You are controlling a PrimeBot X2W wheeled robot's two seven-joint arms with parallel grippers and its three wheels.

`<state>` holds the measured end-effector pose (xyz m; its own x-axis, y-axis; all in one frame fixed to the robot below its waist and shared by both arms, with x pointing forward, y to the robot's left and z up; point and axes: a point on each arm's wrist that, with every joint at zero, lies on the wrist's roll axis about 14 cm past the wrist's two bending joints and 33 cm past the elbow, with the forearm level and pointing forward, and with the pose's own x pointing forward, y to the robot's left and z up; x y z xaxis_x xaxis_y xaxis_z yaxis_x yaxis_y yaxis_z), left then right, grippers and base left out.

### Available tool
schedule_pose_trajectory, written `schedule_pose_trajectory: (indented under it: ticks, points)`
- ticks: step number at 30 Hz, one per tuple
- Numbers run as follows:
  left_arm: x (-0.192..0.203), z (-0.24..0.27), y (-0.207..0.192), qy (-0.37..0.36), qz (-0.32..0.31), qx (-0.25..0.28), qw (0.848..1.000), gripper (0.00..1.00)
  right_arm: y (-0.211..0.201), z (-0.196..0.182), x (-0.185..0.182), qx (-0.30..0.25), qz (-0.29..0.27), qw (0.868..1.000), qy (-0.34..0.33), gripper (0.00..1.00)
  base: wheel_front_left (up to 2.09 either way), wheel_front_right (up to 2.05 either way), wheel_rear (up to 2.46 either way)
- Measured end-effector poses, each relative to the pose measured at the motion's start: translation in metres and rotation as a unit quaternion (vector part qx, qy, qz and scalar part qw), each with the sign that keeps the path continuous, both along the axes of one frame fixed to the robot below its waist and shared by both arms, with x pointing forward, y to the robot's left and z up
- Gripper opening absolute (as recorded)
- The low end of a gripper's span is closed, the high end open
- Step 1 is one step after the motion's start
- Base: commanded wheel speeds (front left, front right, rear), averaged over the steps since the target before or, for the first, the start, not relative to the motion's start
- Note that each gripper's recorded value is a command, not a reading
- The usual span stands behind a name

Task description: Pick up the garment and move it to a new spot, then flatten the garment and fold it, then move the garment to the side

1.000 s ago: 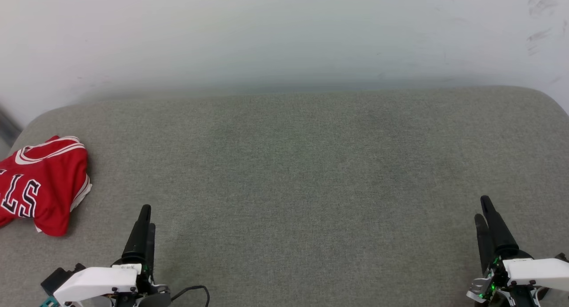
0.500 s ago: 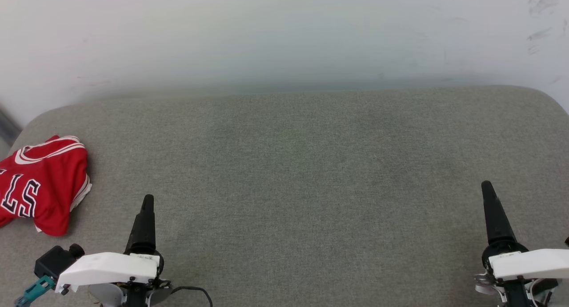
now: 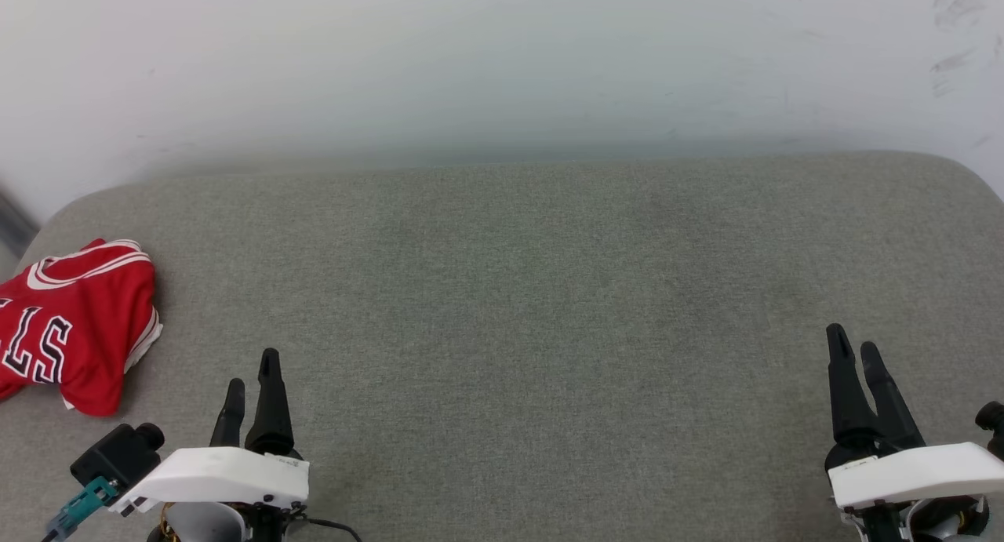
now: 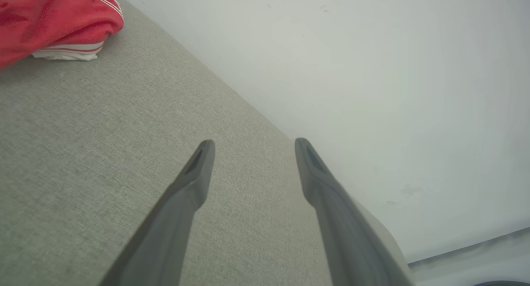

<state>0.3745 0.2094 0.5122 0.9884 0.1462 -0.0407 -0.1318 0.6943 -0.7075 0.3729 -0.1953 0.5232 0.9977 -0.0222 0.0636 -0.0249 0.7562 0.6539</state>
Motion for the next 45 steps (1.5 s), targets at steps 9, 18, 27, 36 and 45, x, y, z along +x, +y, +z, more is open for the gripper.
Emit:
schedule_pose_trajectory:
  ticks: [9, 18, 27, 36, 45]
  points:
    - [-0.002, 0.005, -0.008, -0.007, -0.009, 0.079, 0.997, 1.00, 0.003, 0.004, -0.002, -0.071, 0.001, 0.997, -0.009, 1.00, 0.00, 0.00, 0.00]
    - [-0.004, 0.012, -0.014, -0.019, -0.017, 0.140, 0.990, 1.00, 0.005, 0.009, -0.004, -0.131, -0.001, 0.991, -0.021, 1.00, 0.00, 0.00, 0.00]
    - [-0.007, 0.015, -0.019, -0.025, -0.022, 0.196, 0.980, 1.00, 0.009, 0.011, -0.007, -0.181, 0.002, 0.983, -0.029, 1.00, 0.00, 0.00, 0.00]
    - [-0.010, 0.017, -0.023, -0.032, -0.025, 0.247, 0.968, 1.00, 0.011, 0.013, -0.010, -0.220, 0.002, 0.975, -0.039, 1.00, 0.00, 0.00, 0.00]
    - [-0.013, 0.022, -0.029, -0.045, -0.029, 0.287, 0.956, 1.00, 0.014, 0.019, -0.013, -0.251, 0.001, 0.967, -0.054, 1.00, 0.00, 0.00, 0.00]
